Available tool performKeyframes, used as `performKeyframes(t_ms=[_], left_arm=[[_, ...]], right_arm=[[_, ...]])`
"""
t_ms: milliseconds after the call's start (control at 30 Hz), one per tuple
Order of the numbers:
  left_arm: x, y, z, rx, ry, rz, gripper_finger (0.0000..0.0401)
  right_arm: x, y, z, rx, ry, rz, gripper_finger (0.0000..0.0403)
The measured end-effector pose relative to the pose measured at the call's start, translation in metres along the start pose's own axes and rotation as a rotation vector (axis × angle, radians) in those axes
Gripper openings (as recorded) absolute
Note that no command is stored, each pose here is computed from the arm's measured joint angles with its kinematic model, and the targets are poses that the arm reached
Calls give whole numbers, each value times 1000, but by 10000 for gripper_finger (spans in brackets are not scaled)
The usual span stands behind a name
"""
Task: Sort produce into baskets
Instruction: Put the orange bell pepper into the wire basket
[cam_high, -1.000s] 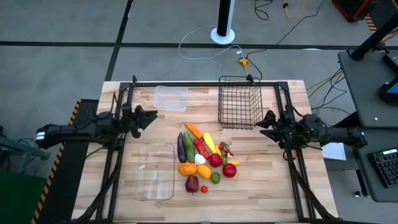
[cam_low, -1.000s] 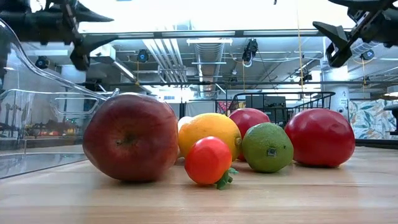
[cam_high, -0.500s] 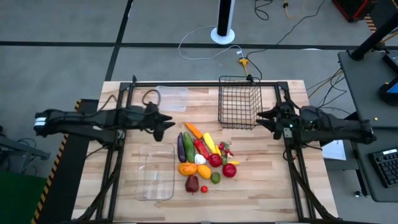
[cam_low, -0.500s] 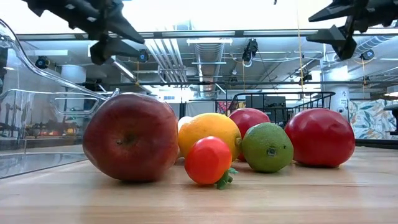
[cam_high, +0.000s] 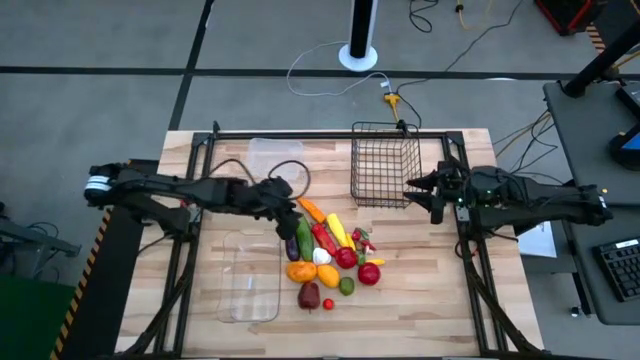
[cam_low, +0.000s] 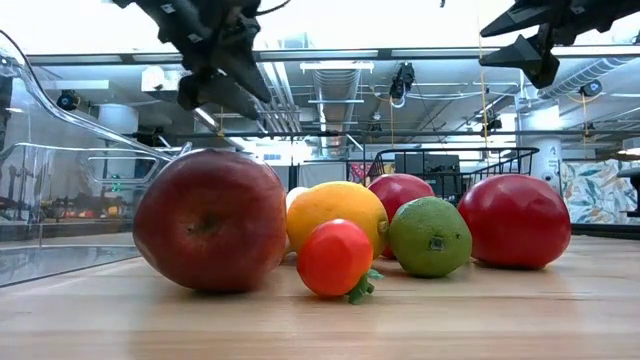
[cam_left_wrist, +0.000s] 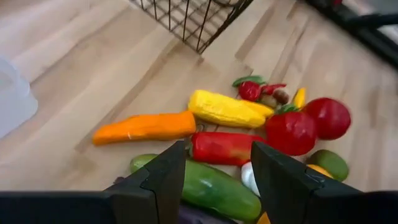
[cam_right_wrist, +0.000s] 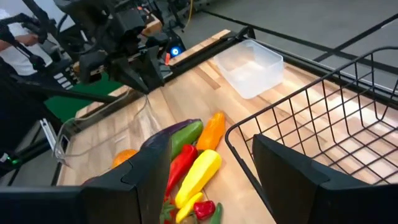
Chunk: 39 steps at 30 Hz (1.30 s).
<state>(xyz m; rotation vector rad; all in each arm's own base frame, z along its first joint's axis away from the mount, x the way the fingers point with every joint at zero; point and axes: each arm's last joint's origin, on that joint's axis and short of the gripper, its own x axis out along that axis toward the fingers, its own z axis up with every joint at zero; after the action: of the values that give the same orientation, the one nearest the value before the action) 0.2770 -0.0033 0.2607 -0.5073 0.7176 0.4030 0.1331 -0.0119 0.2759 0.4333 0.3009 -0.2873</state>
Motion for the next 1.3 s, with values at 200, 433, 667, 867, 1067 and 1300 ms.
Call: performKeyframes(t_ms=[200, 433, 667, 867, 1067, 1300], left_arm=[[24, -11, 7, 127, 90, 61, 166], [47, -20, 9, 437, 173, 44, 166], [61, -23, 4, 823, 227, -7, 166], [70, -19, 4, 793, 237, 15, 166], [68, -30, 4, 759, 220, -4, 166], [64, -39, 6, 754, 201, -22, 166]], right_arm=[[2, 0, 0, -1, 7, -4, 217], [2, 0, 0, -4, 7, -4, 217], [2, 0, -1, -6, 8, -3, 217], [2, 0, -1, -6, 8, -4, 217], [2, 0, -1, -9, 8, -4, 217], [2, 0, -1, -15, 9, -4, 217]])
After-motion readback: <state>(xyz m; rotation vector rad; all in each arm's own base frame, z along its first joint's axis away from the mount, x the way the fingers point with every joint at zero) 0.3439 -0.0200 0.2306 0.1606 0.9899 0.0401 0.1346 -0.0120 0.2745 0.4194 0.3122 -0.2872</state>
